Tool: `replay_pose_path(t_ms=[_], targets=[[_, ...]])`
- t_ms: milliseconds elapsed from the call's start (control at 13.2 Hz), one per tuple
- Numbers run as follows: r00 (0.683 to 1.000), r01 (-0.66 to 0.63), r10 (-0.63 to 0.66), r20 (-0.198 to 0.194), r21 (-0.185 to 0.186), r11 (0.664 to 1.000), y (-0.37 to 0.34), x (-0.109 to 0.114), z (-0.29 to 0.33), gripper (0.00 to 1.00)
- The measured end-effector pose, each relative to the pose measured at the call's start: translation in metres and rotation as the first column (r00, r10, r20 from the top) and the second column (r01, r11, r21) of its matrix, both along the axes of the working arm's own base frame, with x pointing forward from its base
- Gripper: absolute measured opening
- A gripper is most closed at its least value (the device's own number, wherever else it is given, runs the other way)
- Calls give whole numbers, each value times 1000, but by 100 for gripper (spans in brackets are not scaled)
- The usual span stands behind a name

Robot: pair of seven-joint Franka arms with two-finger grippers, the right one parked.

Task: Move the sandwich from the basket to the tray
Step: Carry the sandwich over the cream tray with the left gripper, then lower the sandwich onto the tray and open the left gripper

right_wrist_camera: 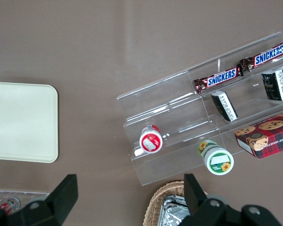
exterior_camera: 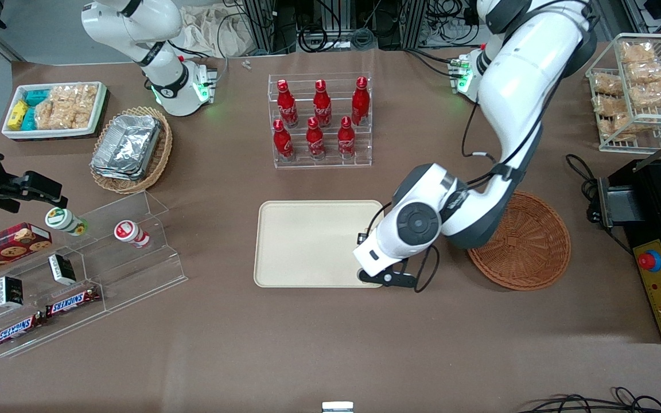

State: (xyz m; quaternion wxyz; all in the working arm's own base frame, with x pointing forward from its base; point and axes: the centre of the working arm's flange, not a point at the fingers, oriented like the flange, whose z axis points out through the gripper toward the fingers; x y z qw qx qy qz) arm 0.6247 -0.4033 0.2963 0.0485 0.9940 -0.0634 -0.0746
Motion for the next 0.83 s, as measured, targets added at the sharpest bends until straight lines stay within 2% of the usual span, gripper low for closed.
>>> replay_pose_path(t_ms=[151, 377, 604, 679, 830], targets=[[1000, -13, 13, -17, 25, 1000, -6, -5, -21, 15], [999, -20, 21, -34, 33, 999, -17, -13, -39, 15], [1000, -12, 12, -14, 16, 1000, -29, -18, -54, 15], [1000, -3, 3, -1, 22, 1000, -31, -20, -61, 15], [1000, -4, 4, 14, 38, 999, -30, -20, -65, 33]])
